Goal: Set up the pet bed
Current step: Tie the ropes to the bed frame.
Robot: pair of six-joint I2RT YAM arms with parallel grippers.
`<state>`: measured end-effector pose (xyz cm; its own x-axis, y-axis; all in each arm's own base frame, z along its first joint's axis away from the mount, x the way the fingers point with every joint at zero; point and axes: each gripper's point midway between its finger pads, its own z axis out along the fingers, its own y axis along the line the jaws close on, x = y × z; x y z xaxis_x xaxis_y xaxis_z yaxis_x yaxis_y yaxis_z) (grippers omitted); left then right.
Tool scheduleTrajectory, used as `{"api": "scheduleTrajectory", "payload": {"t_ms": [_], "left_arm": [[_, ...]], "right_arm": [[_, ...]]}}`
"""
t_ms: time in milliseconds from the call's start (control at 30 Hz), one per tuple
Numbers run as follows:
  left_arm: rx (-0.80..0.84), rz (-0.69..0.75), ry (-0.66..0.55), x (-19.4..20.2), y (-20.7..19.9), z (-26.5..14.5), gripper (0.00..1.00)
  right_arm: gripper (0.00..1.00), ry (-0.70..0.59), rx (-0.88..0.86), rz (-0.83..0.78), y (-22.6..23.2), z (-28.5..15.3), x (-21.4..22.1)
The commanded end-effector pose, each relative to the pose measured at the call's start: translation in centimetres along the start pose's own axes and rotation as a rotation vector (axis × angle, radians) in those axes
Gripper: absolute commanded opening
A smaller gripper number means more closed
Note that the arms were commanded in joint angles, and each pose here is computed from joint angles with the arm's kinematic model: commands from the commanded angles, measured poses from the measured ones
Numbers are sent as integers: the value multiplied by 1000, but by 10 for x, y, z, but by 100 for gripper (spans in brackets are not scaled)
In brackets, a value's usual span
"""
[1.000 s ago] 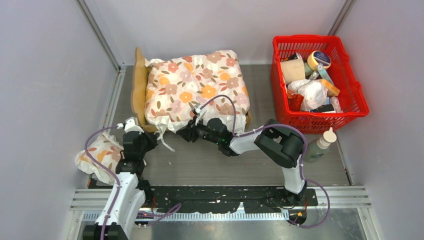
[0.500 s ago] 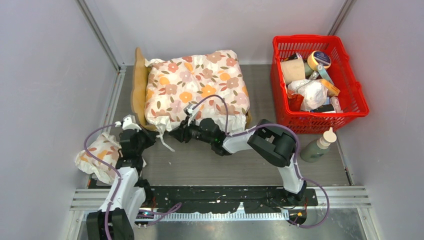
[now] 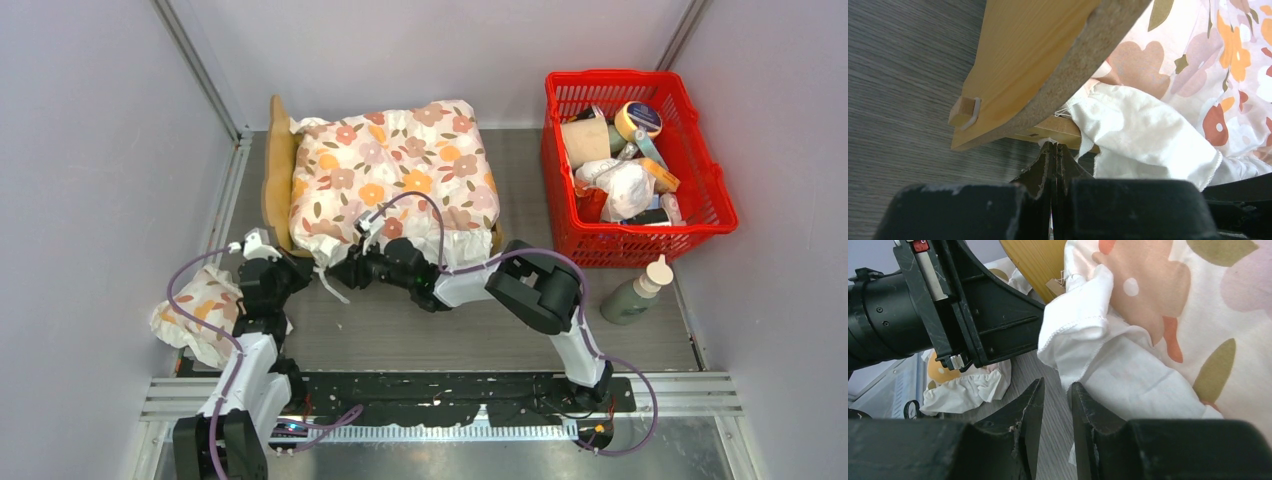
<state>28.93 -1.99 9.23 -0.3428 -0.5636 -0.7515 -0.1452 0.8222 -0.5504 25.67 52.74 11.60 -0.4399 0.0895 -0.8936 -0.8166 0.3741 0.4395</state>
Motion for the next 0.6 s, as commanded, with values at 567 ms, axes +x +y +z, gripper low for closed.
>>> {"api": "scheduleTrajectory", "payload": {"t_ms": [567], "left_arm": [[45, -17, -77, -7, -5, -5, 0]], "right_arm": [[37, -50, 160, -22, 16, -17, -19]]}}
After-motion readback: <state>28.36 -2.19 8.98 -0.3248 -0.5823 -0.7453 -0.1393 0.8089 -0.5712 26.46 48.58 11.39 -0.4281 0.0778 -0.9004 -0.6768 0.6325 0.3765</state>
